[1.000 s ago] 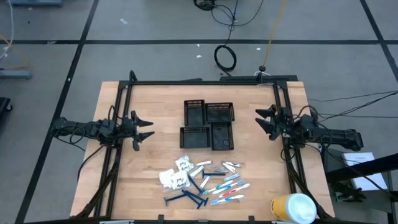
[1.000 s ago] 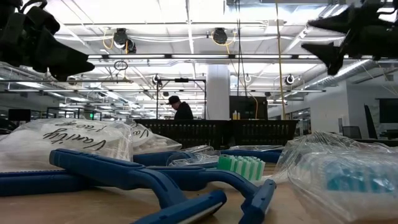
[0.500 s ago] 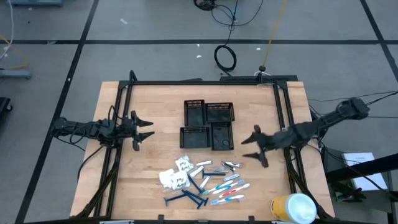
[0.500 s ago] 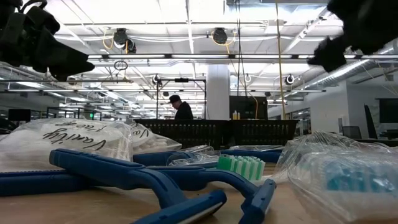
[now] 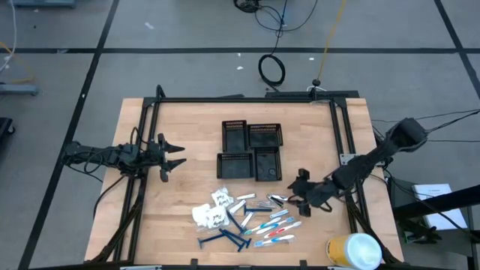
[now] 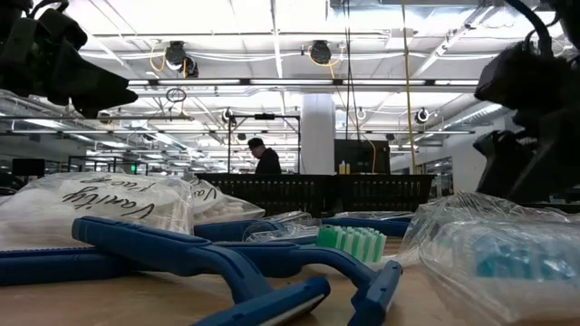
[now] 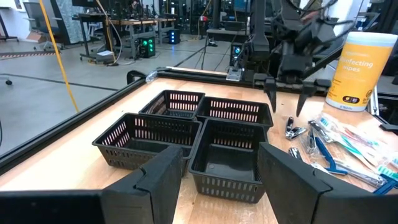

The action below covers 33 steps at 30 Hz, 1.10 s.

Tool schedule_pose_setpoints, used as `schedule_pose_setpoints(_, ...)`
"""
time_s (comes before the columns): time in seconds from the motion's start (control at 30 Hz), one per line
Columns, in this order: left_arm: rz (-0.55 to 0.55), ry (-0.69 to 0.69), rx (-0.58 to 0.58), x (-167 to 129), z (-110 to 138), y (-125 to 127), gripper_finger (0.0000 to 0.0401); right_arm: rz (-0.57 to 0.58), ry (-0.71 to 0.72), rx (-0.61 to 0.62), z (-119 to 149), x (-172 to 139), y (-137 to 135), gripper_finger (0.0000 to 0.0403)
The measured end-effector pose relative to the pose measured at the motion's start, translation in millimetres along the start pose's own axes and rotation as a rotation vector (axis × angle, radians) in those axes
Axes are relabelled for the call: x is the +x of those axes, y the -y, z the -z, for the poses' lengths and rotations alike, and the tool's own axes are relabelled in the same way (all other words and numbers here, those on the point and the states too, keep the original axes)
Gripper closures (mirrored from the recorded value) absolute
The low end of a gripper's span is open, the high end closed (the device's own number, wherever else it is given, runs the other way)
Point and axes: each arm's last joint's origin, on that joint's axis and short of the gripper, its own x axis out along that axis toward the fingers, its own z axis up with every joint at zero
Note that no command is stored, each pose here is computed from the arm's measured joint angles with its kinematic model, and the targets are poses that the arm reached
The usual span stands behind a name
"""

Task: Pick & Place Travel size toiletries
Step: Put the silver nail cutter into the top right black bin

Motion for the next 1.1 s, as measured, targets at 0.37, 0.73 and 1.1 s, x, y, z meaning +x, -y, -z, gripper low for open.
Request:
schedule_pose_setpoints(0.37,0.000,0.001,0.000,0,0,0,0.0192,0.028,-0.043,-0.060,18,20,-9,0.0157)
schedule_pose_setpoints(0.73,-0.001,0.002,0.000,0,0,0,0.0192,0.046,-0.062,-0.079,21,22,-8,0.0257)
schedule_pose_setpoints(1.1,-0.001,0.002,0.000,0,0,0,0.0192,0.048,-0.066,-0.080,21,22,-8,0.0357)
